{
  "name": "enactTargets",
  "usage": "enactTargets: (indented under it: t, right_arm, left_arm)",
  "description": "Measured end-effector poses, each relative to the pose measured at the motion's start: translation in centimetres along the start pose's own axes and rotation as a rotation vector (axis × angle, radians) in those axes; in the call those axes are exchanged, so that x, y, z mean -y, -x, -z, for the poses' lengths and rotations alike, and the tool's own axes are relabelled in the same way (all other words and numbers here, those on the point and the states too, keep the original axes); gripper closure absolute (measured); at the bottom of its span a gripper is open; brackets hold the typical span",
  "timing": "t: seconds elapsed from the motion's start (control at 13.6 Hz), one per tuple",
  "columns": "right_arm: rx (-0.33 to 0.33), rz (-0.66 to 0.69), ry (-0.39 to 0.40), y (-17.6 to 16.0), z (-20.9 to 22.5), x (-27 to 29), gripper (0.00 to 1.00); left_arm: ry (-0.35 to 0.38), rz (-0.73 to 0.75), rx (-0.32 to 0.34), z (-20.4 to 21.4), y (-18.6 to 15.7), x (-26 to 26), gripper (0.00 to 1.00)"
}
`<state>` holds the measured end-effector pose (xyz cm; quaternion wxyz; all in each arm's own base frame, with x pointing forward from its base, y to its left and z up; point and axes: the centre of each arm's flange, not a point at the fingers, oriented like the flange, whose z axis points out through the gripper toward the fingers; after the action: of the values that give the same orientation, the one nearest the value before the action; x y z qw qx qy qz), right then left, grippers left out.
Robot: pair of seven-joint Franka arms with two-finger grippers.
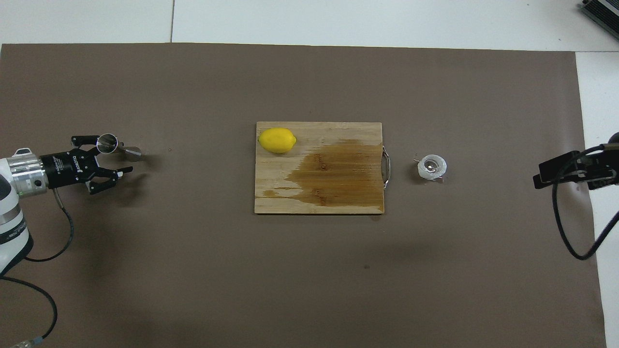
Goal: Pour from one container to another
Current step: 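Lower the left gripper and grasp the small metal cup, then carry the metal cup with the left gripper over the cutting board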
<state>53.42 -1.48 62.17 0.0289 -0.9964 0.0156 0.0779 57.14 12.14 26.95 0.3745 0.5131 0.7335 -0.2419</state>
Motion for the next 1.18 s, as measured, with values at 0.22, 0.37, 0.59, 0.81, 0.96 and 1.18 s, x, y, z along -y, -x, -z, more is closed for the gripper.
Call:
enactTargets:
  t: [0.22,0.37,0.59,0.81,0.96,1.18]
  right_arm:
    - [0.000,0.000,0.000,0.0,0.0,0.0,0.00]
    - [0.000,0.000,0.000,0.0,0.0,0.0,0.00]
    - [0.000,0.000,0.000,0.0,0.0,0.0,0.00]
    - [0.000,0.000,0.000,0.0,0.0,0.0,0.00]
    - [0.000,0.000,0.000,0.0,0.0,0.0,0.00]
    - [0.000,0.000,0.000,0.0,0.0,0.0,0.00]
  left_arm:
    - [0.009,0.004,0.011,0.0,0.2,-0.1,0.39]
    - [0.018,0.010,0.021,0.0,0.4,-0.1,0.41]
    - [0.029,0.016,0.034,0.1,0.6,-0.2,0.63]
    - [0.034,0.014,0.040,0.2,0.9,-0.3,0.78]
    - [0.036,0.011,0.063,0.3,1.5,-0.6,0.78]
    - [0.007,-0.011,0.109,0.1,3.1,-0.7,0.78]
